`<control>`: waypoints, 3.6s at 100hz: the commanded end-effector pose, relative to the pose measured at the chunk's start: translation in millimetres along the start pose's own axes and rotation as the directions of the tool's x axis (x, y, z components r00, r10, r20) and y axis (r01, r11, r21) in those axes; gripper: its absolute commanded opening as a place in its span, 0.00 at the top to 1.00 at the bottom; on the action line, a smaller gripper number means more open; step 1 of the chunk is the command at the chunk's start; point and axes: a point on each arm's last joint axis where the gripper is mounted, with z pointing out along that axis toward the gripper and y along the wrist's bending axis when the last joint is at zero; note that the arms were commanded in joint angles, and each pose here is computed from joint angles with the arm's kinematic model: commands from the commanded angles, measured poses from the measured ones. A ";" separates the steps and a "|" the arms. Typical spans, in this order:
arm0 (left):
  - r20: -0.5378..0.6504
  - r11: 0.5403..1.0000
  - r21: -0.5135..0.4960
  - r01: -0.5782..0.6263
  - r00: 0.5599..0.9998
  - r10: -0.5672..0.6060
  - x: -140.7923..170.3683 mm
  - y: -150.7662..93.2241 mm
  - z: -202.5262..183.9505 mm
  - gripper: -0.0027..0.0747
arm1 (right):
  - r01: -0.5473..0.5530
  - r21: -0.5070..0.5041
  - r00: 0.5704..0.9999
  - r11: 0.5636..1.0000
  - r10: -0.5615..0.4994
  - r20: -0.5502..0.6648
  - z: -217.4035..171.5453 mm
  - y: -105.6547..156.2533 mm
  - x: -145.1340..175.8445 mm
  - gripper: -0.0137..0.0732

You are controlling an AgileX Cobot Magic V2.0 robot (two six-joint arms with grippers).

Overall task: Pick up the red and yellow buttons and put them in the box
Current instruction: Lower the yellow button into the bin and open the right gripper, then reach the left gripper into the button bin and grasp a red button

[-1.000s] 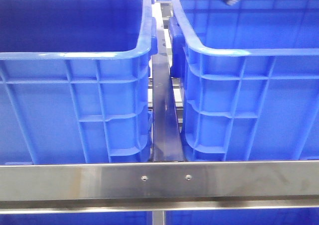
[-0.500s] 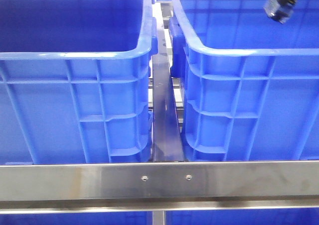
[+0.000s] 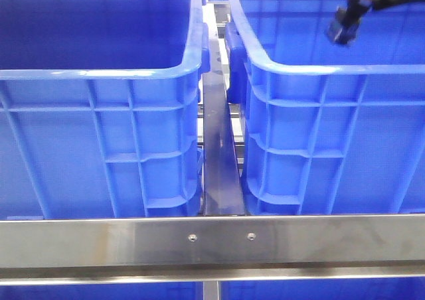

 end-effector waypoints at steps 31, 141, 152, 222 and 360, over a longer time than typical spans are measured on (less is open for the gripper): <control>0.075 1.000 0.014 -0.023 0.997 0.022 -11.1 -17.8 -24.6 0.32 | -0.017 0.079 0.999 0.997 0.015 0.031 29.3 -18.8 -6.3 0.62; 0.074 1.000 0.012 -0.023 0.997 0.022 -11.0 -17.7 -24.6 0.32 | -0.021 0.127 1.000 0.992 0.021 -0.004 55.0 -21.8 11.6 0.25; 0.074 1.000 0.012 -0.023 0.997 0.022 -11.0 -17.7 -24.6 0.32 | -0.017 0.125 1.000 0.992 0.016 0.013 49.9 -19.4 6.8 0.24; 0.074 1.000 0.012 -0.023 0.997 0.022 -11.0 -17.7 -24.6 0.32 | 0.021 0.044 0.994 0.999 -0.026 0.110 -53.0 22.8 3.9 0.71; 0.127 0.937 -0.211 0.280 0.958 -0.257 14.6 36.7 -51.9 0.32 | 0.061 -0.062 0.967 0.996 -0.044 0.250 -184.7 61.3 87.4 0.92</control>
